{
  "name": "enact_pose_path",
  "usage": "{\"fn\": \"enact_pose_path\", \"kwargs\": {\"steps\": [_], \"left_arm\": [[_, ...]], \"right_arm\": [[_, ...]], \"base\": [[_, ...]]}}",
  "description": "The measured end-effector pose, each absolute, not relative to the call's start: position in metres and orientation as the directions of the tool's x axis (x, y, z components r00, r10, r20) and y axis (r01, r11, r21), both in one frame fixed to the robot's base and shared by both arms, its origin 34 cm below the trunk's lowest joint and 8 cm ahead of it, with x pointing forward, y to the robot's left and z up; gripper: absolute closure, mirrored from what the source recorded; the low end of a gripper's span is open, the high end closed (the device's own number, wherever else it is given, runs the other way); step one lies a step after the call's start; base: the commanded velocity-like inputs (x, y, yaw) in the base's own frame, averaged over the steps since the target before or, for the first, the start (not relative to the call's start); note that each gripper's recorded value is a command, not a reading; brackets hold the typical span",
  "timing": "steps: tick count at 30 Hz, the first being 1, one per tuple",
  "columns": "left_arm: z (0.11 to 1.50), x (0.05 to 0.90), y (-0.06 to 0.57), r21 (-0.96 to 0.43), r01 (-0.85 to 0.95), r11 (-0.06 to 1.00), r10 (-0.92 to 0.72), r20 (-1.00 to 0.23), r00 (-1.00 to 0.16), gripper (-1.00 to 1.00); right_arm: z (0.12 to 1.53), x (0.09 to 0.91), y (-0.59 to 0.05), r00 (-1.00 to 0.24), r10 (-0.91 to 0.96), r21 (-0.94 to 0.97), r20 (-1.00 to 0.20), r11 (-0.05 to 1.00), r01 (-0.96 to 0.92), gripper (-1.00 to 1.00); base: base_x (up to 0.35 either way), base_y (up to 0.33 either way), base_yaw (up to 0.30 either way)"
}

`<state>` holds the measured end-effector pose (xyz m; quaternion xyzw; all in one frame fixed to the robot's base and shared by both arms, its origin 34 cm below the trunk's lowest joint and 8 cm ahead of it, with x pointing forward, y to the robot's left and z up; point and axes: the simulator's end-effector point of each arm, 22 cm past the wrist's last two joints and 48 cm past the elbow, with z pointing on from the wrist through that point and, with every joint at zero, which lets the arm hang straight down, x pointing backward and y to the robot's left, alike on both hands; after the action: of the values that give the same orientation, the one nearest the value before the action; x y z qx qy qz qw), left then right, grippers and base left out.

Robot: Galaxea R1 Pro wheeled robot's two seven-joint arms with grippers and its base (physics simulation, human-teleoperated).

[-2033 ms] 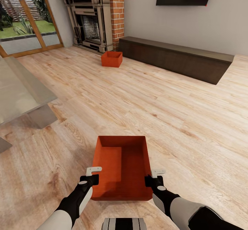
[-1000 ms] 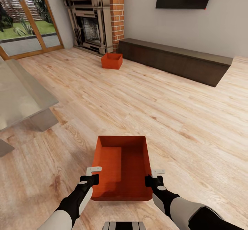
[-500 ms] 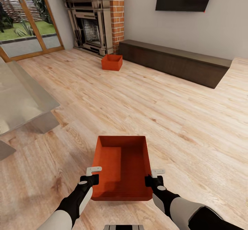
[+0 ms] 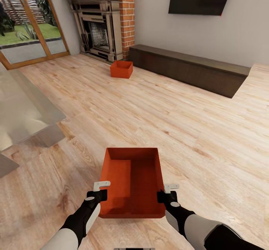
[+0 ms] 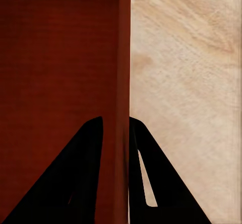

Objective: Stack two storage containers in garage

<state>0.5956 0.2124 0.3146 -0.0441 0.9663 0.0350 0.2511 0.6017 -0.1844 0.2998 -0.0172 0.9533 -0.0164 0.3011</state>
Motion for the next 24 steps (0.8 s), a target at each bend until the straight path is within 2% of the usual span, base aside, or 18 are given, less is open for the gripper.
{"fn": "enact_pose_path", "kwargs": {"steps": [24], "left_arm": [[0.365,0.605,0.213,0.046,-0.104,0.994,-0.068,-0.489,-0.870,1.00]], "right_arm": [[0.350,0.611,-0.184,-0.817,-0.041,-0.041,-0.575,0.999,-0.021,1.00]], "base": [[0.000,0.000,0.000]]}}
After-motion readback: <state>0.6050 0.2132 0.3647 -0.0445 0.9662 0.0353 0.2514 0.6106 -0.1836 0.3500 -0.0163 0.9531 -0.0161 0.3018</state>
